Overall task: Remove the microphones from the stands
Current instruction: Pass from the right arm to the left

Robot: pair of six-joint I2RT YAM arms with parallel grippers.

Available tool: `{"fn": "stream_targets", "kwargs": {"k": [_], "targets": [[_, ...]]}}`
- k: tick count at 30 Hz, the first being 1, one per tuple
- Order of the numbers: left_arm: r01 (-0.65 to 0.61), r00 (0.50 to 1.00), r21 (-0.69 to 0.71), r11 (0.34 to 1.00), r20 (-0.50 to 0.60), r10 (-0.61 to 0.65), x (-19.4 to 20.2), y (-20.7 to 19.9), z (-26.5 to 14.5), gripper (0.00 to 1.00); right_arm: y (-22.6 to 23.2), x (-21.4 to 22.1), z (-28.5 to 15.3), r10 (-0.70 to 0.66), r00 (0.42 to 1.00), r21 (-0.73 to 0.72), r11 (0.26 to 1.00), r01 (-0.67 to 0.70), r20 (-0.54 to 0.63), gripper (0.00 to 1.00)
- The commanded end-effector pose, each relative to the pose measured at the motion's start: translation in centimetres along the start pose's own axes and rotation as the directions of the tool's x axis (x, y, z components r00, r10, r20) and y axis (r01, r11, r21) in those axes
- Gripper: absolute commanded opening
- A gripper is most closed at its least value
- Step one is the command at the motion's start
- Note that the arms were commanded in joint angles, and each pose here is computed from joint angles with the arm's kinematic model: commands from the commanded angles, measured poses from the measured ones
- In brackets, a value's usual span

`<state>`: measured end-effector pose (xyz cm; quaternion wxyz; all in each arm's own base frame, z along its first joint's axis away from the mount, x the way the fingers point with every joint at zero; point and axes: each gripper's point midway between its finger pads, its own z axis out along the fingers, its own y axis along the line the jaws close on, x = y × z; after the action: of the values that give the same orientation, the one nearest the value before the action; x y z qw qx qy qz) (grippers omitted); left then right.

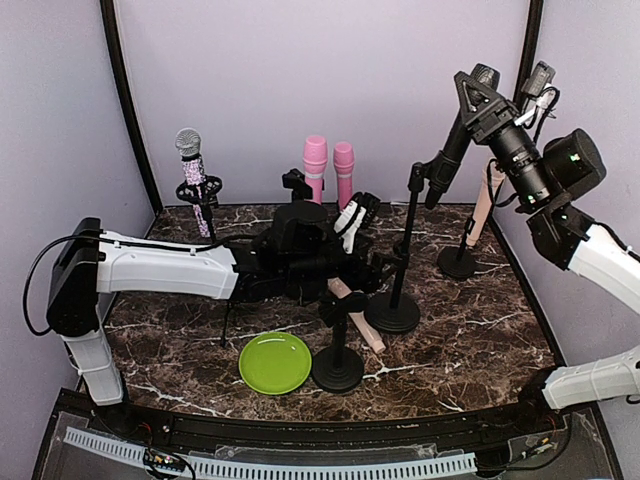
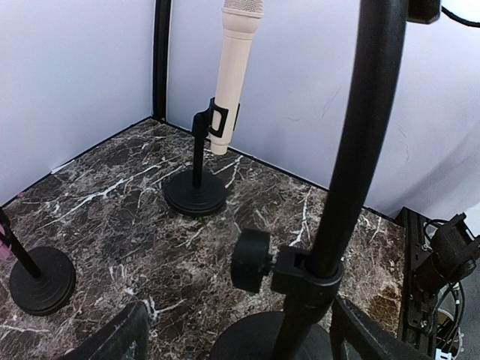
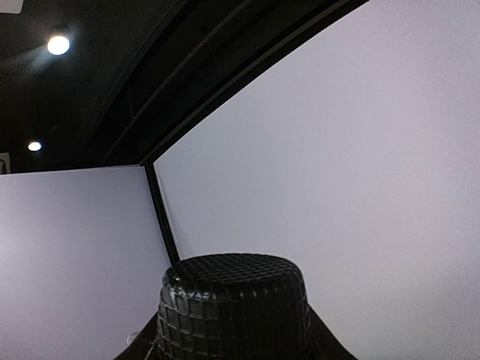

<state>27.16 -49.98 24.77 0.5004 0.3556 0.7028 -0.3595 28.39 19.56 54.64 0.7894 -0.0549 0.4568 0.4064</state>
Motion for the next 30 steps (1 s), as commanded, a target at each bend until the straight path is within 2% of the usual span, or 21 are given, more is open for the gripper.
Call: {"fn": "stream_targets", "kwargs": {"k": [1, 9, 11, 17, 30], "targets": [[0.008, 0.999, 0.108, 0.994, 0.049, -0.013, -1.7, -2.3, 0.4, 0.86, 2.0, -7.4, -0.2, 0.058, 0.968, -0.044, 0.998, -0.048, 0.246, 0.00], [-0.039, 0.999, 0.081, 0.996, 0.022, 0.037, -0.7, -1.8, 2.0, 0.86, 1.8, -6.9, 0.6, 0.060, 0.966, -0.030, 0.998, -0.054, 0.253, 0.00], [-0.048, 0.999, 0.046, 0.998, 0.013, 0.047, -0.4, -1.2, 2.2, 0.82, 1.8, -7.0, 0.7, 0.062, 0.964, -0.026, 0.998, -0.057, 0.257, 0.00], [-0.061, 0.998, -0.002, 0.998, 0.004, 0.061, 0.3, -0.4, 2.4, 0.51, 1.1, -6.7, 1.0, 0.056, 0.963, 0.006, 0.998, -0.060, 0.262, 0.00], [-0.095, 0.994, -0.044, 0.995, 0.047, 0.097, -0.8, 0.1, 2.1, 0.13, -0.3, -5.4, 1.2, 0.036, 0.969, 0.075, 0.996, -0.056, 0.243, 0.00]]}}
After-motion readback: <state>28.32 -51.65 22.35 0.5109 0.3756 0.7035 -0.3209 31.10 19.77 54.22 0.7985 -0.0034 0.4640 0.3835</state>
